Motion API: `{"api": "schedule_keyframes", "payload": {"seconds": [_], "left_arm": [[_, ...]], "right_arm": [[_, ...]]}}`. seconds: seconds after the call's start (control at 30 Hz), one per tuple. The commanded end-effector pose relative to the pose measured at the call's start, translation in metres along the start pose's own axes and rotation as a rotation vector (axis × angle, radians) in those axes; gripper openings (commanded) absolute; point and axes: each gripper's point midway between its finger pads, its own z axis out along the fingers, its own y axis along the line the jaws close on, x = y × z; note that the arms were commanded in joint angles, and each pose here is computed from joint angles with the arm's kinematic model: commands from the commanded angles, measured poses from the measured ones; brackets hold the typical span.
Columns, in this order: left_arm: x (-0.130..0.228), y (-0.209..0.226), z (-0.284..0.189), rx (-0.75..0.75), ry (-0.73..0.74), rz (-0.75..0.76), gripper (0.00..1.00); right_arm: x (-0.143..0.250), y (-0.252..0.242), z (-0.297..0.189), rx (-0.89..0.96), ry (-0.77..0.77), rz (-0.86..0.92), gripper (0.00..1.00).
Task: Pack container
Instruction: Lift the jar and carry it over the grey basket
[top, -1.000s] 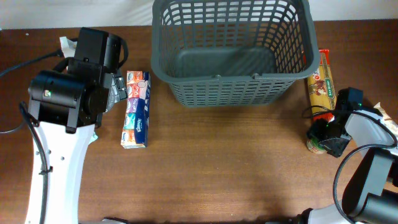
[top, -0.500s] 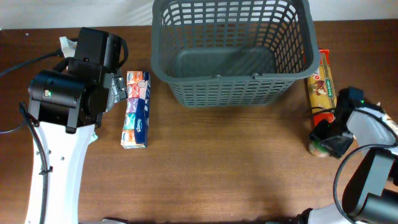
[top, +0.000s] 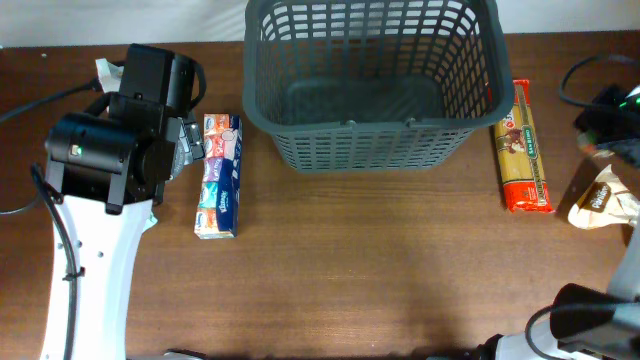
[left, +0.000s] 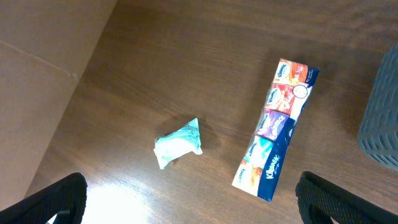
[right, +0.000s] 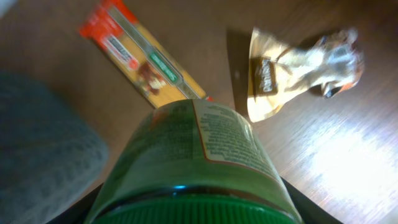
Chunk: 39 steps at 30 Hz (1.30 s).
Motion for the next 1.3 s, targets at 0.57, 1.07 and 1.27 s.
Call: {"api": "schedule_keyframes", "payload": {"seconds": [0.57,1.07,1.27], "left_arm": [[-0.001,0.002,-0.002,0.008,-0.006,-0.024,1.0],[0.002,0.002,-0.002,0.007,0.006,-0.017,1.0],[0.007,0.004,-0.002,-0.003,0.027,-0.002,1.0]], "right_arm": [[0.002,0.116,-0.205,-0.841,-0.323,-0.253,0.04],[0.052,0.254,-0.169,-0.745,-0.35,-0.525,0.04],[0.065,0.289,-0.104,-0.637,-0.256,-0.594,0.04]]}}
